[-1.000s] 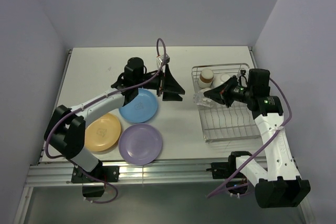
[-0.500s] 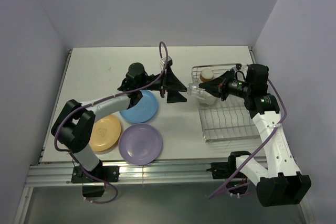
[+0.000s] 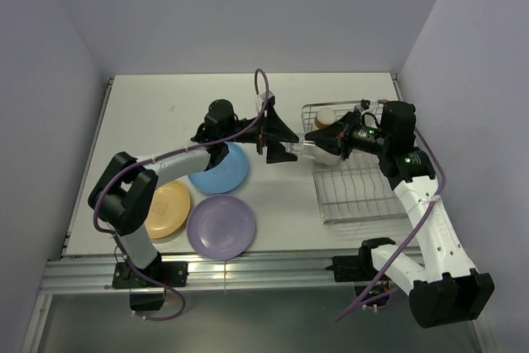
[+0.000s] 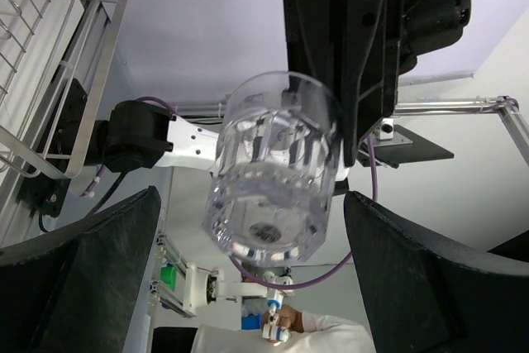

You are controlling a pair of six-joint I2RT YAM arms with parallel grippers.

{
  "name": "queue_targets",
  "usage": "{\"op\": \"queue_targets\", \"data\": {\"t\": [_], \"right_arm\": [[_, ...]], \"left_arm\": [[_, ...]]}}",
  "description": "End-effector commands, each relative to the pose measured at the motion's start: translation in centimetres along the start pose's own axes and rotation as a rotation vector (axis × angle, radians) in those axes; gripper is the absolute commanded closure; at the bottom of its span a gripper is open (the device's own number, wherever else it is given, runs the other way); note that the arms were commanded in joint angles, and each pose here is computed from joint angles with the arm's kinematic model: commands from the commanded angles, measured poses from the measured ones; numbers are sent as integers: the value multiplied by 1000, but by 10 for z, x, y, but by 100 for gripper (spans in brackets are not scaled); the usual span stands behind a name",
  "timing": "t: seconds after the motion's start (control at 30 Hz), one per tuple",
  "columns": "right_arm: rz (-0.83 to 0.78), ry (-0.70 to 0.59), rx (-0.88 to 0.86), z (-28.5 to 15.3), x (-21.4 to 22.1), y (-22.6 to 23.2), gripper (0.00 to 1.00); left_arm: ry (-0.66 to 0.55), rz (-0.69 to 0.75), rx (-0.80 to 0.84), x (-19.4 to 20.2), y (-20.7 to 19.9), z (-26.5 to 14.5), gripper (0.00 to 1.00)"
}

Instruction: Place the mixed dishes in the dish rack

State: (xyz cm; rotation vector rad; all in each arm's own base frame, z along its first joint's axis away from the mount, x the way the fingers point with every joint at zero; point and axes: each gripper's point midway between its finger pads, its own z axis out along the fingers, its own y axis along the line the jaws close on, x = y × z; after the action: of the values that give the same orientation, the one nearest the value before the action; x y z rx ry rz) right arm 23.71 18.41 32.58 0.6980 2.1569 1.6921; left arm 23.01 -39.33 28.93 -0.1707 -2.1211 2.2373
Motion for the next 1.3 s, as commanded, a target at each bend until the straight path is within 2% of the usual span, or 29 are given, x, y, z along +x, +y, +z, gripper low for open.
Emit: {"op": "queue_targets", "data": {"t": [0.0,0.17,0.23,0.33,0.37,0.47,0.57,0.6,0.63,0.67,0.73,0.77,0.8,0.83,0.87,0.9,0.93,0.97,1.03,1.07,1.13,1.17,1.27], "right_arm": [[-47,51,-47,-2,16,8,100],[-46,73,-49,0,23,0,100],[-48,74,-50,1,23,0,100],[-65,69,-40,2,21,0,100],[-62,63,-29,3,20,-1,100],[-68,58,-13,4,17,-3,100],[-68,52,-12,6,15,-5,100],[-70,47,-10,7,14,-6,100],[-77,49,0,7,14,-8,100],[-91,46,5,6,14,-5,87],[-113,25,70,5,9,-15,55],[-152,0,79,1,7,-5,30],[-167,-24,112,-2,3,-6,19],[-186,-65,203,-6,-4,-20,13],[-231,-114,217,-15,-10,-6,1],[-253,-147,245,-21,-15,-5,0],[-269,-197,342,-31,-23,-18,0],[-313,-262,351,-45,-30,-1,0],[-344,-367,455,-70,-40,-5,0],[-380,-435,451,-85,-43,13,0],[-410,-521,491,-110,-42,21,1],[-439,-607,493,-128,-44,36,1],[-482,-691,471,-152,-34,55,2]], "left_arm": [[1,71,56,-2,-22,3,1],[1,83,74,-2,-27,3,1],[0,81,86,-3,-30,3,4],[6,86,105,1,-33,1,18],[8,86,112,3,-33,0,27],[9,80,119,5,-33,-2,44],[9,78,126,6,-34,-3,56],[12,78,125,6,-34,-2,63],[11,78,124,6,-33,-2,87],[11,80,123,6,-33,-2,99],[9,62,77,3,-22,0,100],[9,128,54,0,-19,2,100],[7,141,15,-3,-13,4,100],[-7,157,-34,-8,-4,6,100],[-5,191,-149,-16,12,8,100],[-12,204,-214,-22,20,8,100],[-67,288,-260,-41,5,13,100],[-37,248,-404,-41,43,6,100],[-77,312,-474,-64,37,8,100],[-54,285,-553,-67,63,5,100],[-92,355,-603,-89,57,11,100],[-52,326,-678,-90,85,10,100],[-62,419,-775,-113,94,24,100]]}}
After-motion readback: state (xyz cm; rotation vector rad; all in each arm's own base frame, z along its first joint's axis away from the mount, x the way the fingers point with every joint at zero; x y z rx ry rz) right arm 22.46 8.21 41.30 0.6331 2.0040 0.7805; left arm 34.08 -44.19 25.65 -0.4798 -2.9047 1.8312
